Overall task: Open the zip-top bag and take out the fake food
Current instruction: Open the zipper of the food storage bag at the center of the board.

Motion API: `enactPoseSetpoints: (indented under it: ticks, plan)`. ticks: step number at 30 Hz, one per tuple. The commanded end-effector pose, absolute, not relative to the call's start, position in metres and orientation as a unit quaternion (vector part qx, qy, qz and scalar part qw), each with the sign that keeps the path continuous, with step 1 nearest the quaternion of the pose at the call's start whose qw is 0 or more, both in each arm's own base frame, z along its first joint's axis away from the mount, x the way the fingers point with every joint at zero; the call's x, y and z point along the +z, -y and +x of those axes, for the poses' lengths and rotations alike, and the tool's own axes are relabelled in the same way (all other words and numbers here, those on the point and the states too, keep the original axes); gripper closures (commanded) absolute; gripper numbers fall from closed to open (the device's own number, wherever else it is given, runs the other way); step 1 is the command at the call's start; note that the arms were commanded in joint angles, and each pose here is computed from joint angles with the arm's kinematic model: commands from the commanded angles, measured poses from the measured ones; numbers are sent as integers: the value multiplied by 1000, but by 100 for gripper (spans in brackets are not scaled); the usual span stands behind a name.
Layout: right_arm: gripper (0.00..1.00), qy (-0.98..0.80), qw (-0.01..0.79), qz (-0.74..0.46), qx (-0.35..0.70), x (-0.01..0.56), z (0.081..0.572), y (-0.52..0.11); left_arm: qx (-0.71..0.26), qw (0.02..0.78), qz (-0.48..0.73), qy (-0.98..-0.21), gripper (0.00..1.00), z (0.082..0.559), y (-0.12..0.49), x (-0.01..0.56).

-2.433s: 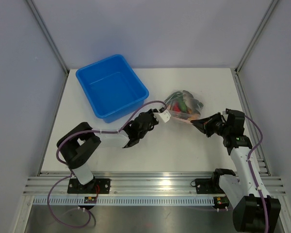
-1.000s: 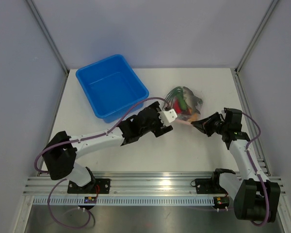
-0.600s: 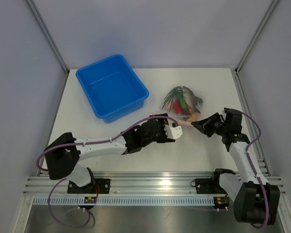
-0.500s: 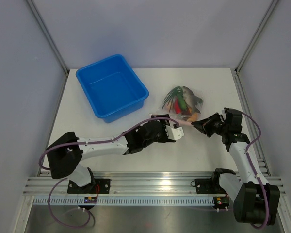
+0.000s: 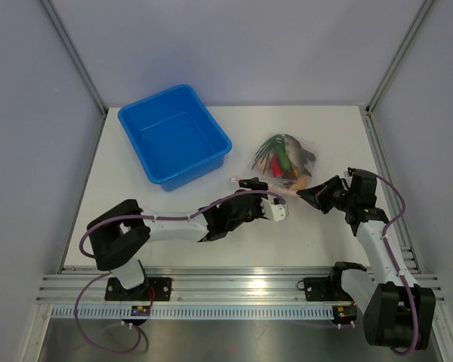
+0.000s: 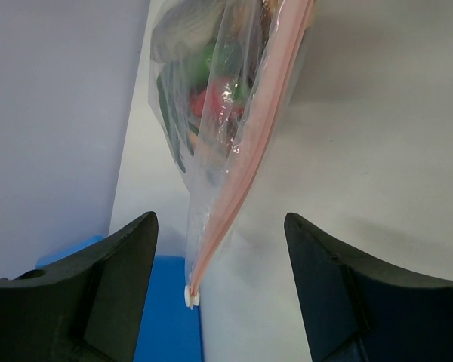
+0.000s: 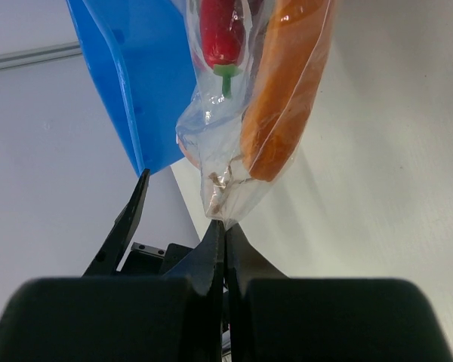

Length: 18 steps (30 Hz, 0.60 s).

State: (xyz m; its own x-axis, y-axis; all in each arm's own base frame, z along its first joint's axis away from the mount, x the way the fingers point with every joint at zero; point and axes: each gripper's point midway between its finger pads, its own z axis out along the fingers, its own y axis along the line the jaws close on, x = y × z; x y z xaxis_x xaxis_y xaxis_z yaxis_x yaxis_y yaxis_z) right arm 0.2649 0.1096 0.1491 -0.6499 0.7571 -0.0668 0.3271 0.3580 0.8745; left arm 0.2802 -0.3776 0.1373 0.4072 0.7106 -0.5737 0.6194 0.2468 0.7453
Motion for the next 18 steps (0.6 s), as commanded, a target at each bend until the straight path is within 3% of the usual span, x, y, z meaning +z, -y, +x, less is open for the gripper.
enactPoseSetpoints:
  ticks: [1,18]
  plan:
    - [100,-783,258,314,470,162,266,-113,50,618,581,-528,29,294,386,163]
    - [100,-782,259,316,470,162,266,-112,41,656,504,-560,35,313,366,190]
